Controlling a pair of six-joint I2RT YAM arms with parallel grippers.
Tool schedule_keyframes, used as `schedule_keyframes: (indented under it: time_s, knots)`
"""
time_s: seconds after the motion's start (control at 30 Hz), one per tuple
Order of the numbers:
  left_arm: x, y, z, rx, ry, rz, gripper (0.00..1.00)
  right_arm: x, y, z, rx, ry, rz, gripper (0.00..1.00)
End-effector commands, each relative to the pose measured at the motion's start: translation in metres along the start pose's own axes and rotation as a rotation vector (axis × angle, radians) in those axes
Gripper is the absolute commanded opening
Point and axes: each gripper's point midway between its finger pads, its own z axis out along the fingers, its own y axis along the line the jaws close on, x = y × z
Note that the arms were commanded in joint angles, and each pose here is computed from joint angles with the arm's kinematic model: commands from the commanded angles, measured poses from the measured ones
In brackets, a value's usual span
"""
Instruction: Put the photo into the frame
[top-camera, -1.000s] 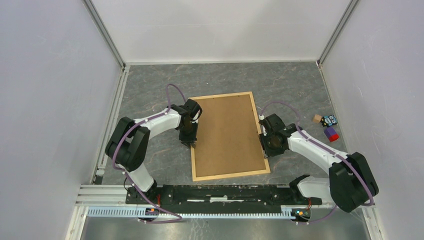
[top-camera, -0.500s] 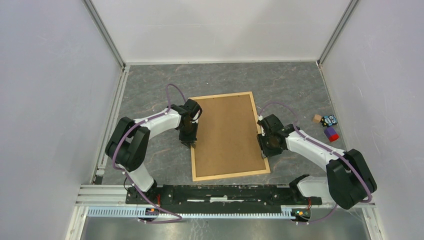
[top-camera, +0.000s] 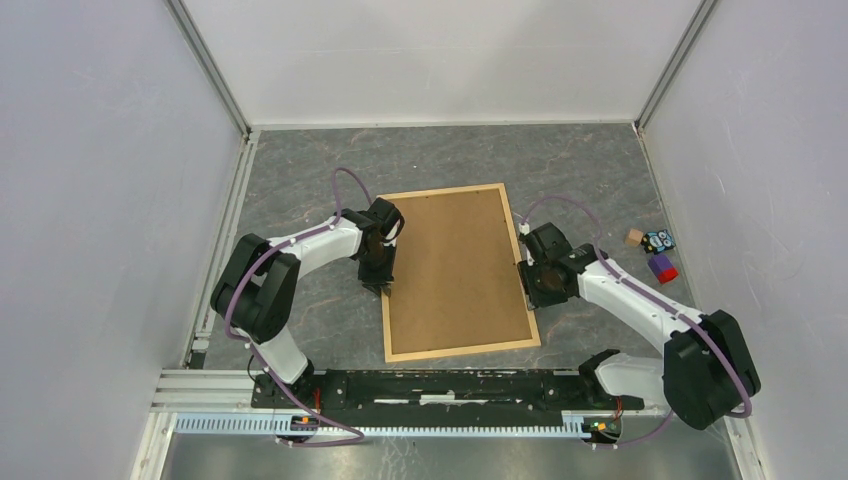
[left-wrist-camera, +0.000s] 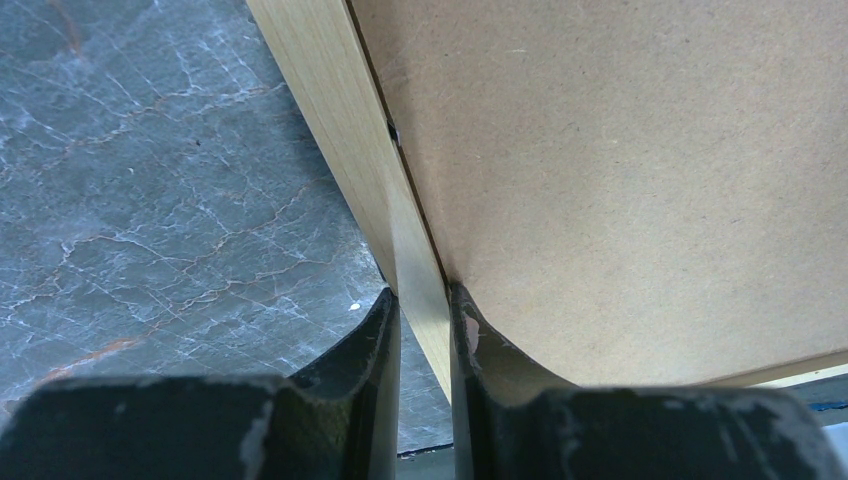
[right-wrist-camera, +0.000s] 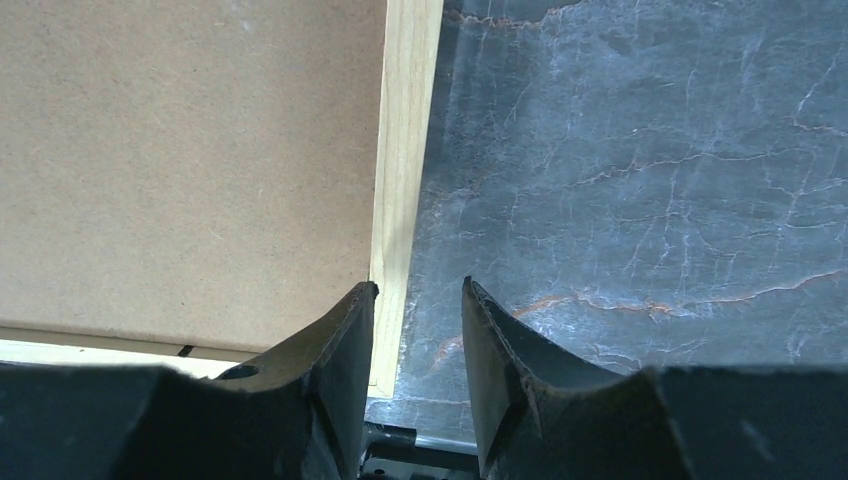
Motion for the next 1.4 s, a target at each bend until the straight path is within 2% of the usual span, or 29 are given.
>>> schedule_keyframes:
  time_s: [0.0,0.77,1.2,1.37]
  knots:
    - [0.024,0.019,0.014,-0.090,0.090,0.028,0.02,-0.005,-0.002,-0.005,0.017,-0.009,0.003,0.43]
    - [0.024,0.019,0.015,-0.088,0.091,0.030,0.02,0.020,0.000,0.023,-0.001,0.058,0.004,0.43]
    - [0.024,0.018,0.015,-0.085,0.093,0.029,0.02,-0.002,0.001,0.002,0.005,0.000,0.018,0.42]
    - [0.023,0.017,0.016,-0.083,0.093,0.026,0.02,0.002,0.001,0.002,0.004,0.004,0.021,0.43]
